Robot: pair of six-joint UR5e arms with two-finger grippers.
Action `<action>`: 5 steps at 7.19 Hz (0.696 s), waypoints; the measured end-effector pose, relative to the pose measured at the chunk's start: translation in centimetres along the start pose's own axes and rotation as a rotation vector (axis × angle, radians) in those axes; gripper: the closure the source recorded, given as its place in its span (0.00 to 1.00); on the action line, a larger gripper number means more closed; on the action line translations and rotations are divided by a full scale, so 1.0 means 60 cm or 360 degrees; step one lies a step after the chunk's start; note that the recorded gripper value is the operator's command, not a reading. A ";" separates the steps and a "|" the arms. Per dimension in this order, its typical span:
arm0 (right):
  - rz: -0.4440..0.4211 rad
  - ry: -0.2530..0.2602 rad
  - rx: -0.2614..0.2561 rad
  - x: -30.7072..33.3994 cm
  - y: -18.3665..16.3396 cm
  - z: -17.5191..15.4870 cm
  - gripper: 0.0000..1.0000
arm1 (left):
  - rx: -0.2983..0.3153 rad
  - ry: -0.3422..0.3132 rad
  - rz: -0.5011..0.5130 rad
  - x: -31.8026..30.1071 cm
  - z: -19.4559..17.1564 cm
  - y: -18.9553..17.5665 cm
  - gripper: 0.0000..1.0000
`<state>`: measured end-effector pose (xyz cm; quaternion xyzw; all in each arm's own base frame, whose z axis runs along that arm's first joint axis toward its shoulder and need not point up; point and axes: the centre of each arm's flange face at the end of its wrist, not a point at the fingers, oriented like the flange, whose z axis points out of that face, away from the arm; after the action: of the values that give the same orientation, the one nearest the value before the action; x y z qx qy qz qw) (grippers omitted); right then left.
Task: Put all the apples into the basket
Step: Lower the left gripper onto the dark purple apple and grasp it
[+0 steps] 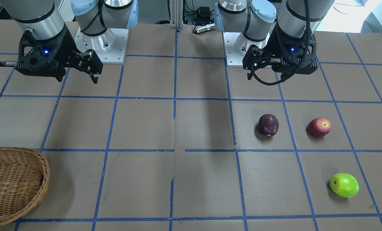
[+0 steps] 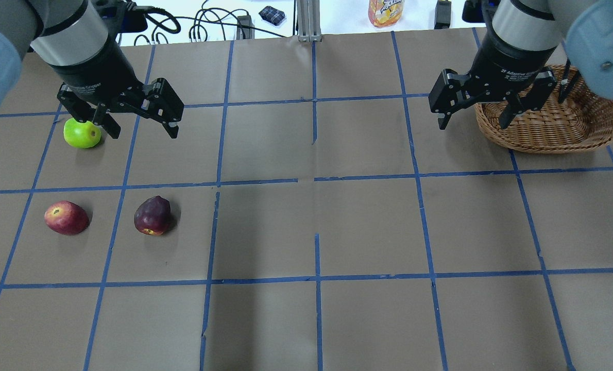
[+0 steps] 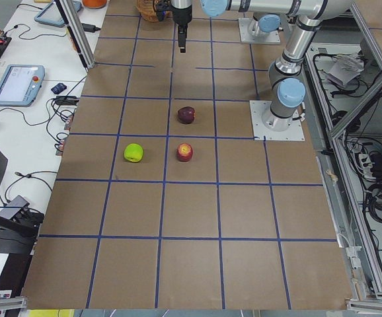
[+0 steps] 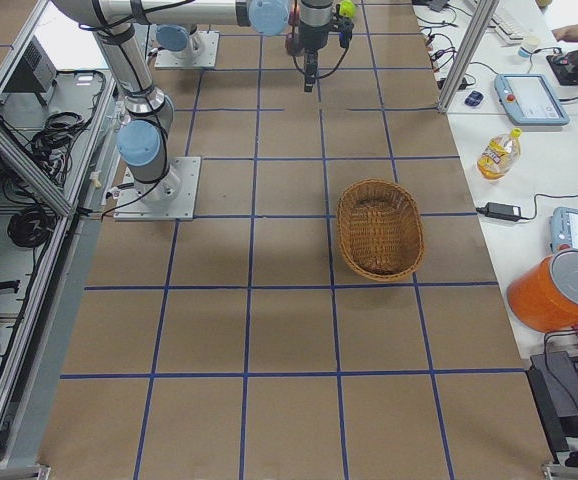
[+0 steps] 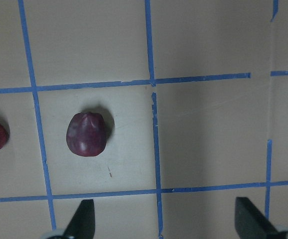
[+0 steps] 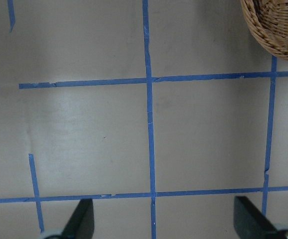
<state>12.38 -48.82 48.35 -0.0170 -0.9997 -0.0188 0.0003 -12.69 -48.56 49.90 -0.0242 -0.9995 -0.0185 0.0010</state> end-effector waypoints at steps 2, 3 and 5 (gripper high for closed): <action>0.0002 -0.0002 0.0004 0.000 0.000 -0.002 0.00 | 0.0001 -0.0001 0.0000 -0.001 0.001 -0.002 0.00; 0.0002 -0.0002 0.0007 0.000 0.000 -0.002 0.00 | 0.0000 -0.0001 0.0000 -0.002 0.003 -0.005 0.00; 0.0003 0.0001 0.0012 0.000 0.000 -0.003 0.00 | -0.0028 -0.0002 -0.0006 -0.030 0.026 -0.024 0.00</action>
<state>12.37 -48.84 48.51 -0.0179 -0.9997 -0.0150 0.0006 -10.94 -50.00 48.31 -0.0225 -0.9994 -0.0272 0.0000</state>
